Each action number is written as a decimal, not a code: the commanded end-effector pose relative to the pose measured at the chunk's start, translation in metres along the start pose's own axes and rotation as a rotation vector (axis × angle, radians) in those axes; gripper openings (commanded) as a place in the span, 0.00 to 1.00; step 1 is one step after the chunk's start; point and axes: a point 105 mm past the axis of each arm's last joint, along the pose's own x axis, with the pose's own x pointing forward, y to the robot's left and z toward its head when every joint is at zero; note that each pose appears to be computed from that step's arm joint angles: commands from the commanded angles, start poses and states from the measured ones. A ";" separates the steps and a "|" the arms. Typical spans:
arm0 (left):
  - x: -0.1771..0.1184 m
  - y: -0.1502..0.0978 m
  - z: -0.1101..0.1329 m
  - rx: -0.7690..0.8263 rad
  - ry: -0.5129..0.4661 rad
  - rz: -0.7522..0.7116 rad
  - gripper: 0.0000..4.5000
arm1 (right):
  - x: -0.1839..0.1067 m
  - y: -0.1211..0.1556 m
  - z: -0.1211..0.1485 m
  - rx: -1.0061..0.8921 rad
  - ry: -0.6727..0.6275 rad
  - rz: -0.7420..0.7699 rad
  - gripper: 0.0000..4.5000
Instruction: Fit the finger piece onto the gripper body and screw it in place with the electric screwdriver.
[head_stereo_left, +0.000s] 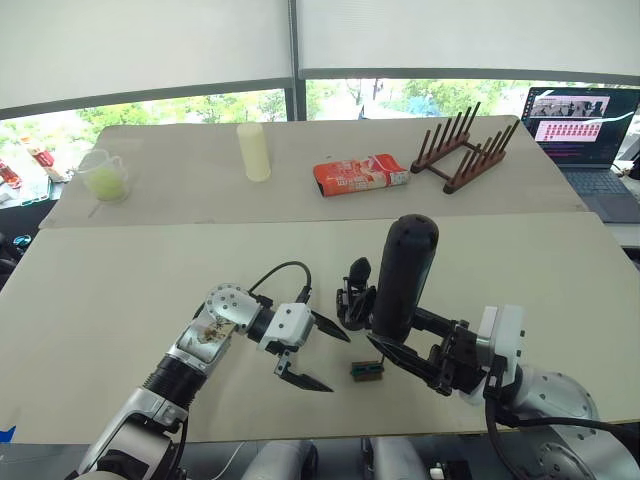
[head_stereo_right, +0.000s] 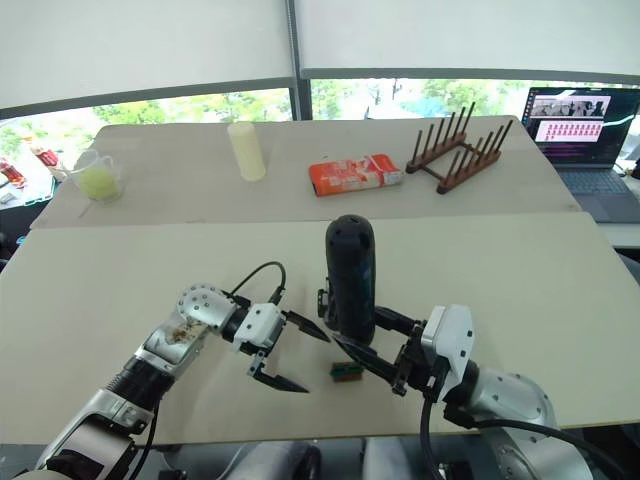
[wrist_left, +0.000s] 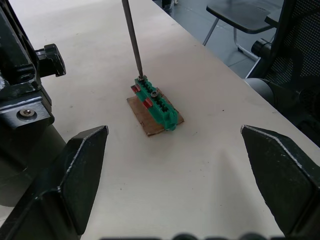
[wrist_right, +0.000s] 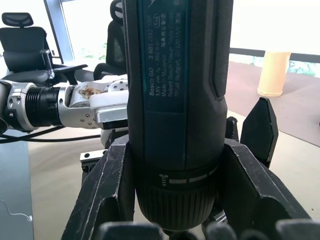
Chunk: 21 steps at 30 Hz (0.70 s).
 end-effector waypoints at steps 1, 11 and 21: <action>-0.003 0.004 0.007 0.029 -0.014 0.005 1.00 | 0.000 0.003 0.016 -0.056 -0.057 0.014 0.42; 0.001 0.005 0.008 0.029 -0.020 0.001 1.00 | 0.002 0.007 0.021 -0.070 -0.068 0.025 0.42; -0.006 0.003 0.005 0.022 -0.014 0.012 1.00 | 0.004 0.014 0.042 -0.102 -0.091 0.074 0.42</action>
